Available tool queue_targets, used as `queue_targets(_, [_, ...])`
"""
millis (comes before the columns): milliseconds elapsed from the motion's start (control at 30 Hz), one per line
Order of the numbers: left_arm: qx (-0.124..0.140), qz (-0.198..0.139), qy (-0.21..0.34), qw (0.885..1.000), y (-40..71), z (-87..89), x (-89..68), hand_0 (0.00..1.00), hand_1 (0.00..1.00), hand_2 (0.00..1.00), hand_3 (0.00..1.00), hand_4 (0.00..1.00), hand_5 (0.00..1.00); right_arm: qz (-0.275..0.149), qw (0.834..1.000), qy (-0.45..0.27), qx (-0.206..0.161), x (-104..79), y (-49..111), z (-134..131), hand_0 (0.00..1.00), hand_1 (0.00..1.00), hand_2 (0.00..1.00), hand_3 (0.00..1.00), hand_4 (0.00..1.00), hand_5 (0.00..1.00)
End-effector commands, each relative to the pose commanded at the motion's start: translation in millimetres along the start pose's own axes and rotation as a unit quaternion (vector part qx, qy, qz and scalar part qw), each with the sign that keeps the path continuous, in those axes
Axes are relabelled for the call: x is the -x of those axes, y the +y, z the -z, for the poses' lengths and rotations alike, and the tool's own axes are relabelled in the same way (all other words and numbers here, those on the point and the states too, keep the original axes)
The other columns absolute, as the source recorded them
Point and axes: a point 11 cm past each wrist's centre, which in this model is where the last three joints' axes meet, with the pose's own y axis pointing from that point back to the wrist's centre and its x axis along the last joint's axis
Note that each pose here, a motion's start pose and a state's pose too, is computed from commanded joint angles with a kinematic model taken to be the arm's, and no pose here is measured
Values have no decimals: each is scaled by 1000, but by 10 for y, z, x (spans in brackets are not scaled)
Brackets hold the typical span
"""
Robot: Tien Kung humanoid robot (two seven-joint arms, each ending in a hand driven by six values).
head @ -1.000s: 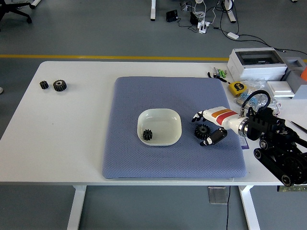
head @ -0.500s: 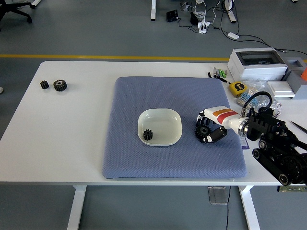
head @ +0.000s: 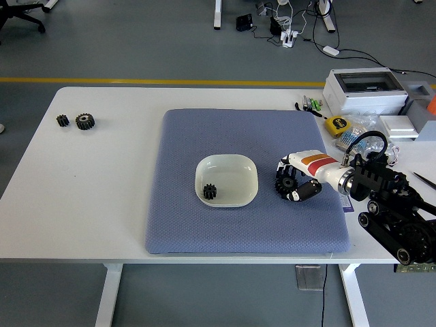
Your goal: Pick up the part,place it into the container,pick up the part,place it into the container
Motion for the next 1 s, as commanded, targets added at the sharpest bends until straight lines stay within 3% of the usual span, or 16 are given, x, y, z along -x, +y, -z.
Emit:
queue_targets(33, [0, 0, 0, 1000, 0, -1, 1, 711, 670, 667, 566, 613, 544, -3, 1000, 0, -2, -26, 0, 9, 275, 354, 431, 522, 860, 51])
queue_targets(433, [1, 0, 0, 1000, 0, -11, -4, 711, 671, 668, 566, 613, 546, -40, 998, 17, -45, -317, -27, 302, 280, 336, 425, 521, 847, 43])
queue_targets(633, [-1, -1, 1, 1000, 0, 8, -11, 712, 671, 667, 567, 613, 546, -59, 994, 27, -87, -433, -104, 644, 280, 334, 426, 521, 842, 37])
queue_targets(1000, [-2, -1, 4, 1000, 0, 5, -13, 711, 670, 666, 567, 613, 546, -47, 989, 42, -133, -406, -320, 1151, 276, 335, 439, 526, 844, 44])
